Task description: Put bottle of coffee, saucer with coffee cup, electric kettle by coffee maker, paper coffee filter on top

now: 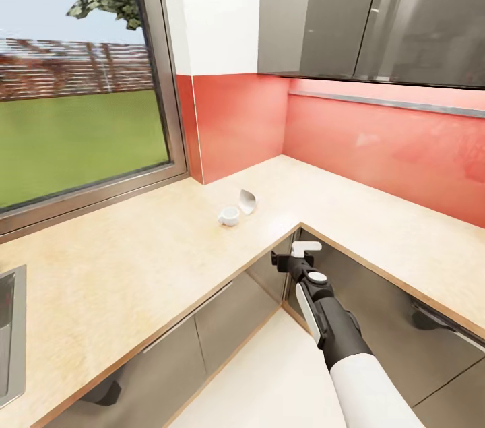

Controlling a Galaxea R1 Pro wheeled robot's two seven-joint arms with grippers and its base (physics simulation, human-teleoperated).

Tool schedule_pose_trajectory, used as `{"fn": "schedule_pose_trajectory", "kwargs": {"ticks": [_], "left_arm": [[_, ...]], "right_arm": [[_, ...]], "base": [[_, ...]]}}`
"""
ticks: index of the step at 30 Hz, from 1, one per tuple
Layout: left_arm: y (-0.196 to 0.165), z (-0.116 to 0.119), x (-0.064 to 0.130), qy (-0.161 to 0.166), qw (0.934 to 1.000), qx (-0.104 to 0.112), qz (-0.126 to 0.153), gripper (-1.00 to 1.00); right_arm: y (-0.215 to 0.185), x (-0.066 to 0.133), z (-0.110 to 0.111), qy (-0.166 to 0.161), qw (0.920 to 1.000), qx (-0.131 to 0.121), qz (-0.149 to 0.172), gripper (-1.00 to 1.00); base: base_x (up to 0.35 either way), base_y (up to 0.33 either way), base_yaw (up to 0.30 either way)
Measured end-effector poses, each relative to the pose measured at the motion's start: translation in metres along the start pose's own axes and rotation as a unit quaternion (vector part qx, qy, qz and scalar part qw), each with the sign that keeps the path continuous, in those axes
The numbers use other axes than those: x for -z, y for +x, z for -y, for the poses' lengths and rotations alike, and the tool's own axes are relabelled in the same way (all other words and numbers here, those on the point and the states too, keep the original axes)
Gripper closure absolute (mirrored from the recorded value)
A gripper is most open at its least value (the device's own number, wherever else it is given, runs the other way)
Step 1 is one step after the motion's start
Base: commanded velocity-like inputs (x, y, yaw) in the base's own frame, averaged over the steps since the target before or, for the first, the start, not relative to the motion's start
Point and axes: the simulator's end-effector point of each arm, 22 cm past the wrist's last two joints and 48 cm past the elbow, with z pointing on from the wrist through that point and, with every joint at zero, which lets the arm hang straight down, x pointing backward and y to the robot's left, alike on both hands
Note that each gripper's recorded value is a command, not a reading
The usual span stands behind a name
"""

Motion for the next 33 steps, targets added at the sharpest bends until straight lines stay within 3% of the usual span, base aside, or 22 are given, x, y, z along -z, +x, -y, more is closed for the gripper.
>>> {"fn": "schedule_pose_trajectory", "kwargs": {"ticks": [6, 12, 16, 33], "left_arm": [[0.0, -0.002, 0.0, -0.001, 1.0, 0.0, 0.0, -1.0], [0.002, -0.003, 0.0, -0.002, 1.0, 0.0, -0.001, -1.0], [0.004, -0.006, 0.0, -0.007, 1.0, 0.0, -0.003, -1.0], [0.005, -0.01, 0.0, -0.019, 0.9998, 0.0, -0.003, -1.0]], "right_arm": [[-0.006, 0.0, 0.001, 0.002, 1.0, 0.0, 0.004, -1.0], [-0.061, -0.006, -0.001, 0.001, 0.9992, 0.004, 0.04, -1.0], [-0.077, -0.007, 0.002, 0.008, 0.9987, 0.004, 0.05, -1.0], [-0.082, -0.007, 0.008, 0.022, 0.9982, 0.004, 0.055, -1.0]], "base": [[0.0, 0.0, 0.0], [0.0, 0.0, 0.0], [0.0, 0.0, 0.0], [0.0, 0.0, 0.0]]}}
